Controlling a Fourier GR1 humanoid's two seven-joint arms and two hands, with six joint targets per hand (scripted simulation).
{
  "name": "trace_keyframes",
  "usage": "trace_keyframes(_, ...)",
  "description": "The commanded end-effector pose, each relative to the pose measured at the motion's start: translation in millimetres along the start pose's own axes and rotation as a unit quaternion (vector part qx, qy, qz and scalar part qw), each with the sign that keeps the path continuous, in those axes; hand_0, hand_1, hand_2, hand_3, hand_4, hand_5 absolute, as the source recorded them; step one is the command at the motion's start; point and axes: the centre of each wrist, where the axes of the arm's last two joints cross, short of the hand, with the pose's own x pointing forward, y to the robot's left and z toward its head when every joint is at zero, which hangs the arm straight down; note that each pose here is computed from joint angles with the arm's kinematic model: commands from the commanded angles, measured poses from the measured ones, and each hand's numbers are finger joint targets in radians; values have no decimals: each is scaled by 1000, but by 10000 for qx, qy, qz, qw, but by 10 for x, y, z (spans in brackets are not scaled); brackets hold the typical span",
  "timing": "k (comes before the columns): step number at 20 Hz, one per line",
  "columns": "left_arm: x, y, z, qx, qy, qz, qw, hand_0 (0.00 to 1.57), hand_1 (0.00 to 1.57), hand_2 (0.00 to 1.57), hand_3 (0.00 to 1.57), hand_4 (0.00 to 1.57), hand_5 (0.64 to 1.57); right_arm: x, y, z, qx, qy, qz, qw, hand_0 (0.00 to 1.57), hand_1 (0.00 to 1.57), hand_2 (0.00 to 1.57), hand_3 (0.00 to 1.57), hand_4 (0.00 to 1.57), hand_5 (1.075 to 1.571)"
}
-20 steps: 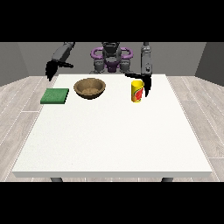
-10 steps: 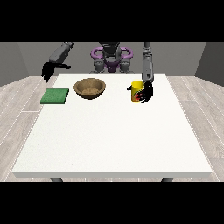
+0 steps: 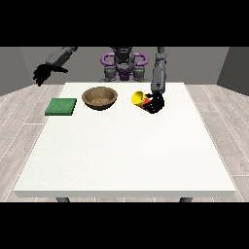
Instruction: Pick the cup and pour the ball into the bowl, then pick the bowl and place it on the pad
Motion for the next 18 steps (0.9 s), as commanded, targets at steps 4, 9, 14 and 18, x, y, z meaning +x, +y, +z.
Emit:
trace_keyframes(4, 242, -234, -98, -784, -59, -962, 9923, 1374, 1374, 1571, 1571, 1015, 1531, -201, -321, 211, -592, 933, 9, 9939, 0, 0, 0, 0, 0, 1558)
trace_keyframes(9, 554, -739, 120, -1540, -44, -1502, 9766, 1395, 1395, 1571, 1571, 1113, 1567, -384, -644, 765, -961, 1424, 119, 9851, 0, 0, 136, 0, 0, 1560)
trace_keyframes(14, 717, -816, -15, -1902, -421, -2302, 9534, 1346, 1346, 1571, 1571, 1048, 1569, -562, -577, 926, -1183, 1604, 115, 9799, 0, 0, 0, 0, 0, 1558)
trace_keyframes(18, 1047, -1120, 92, -1934, -458, -2308, 9525, 1346, 1346, 1571, 1571, 1048, 1569, -623, -653, 1137, -1264, 1583, 98, 9792, 0, 0, 83, 0, 0, 1554)
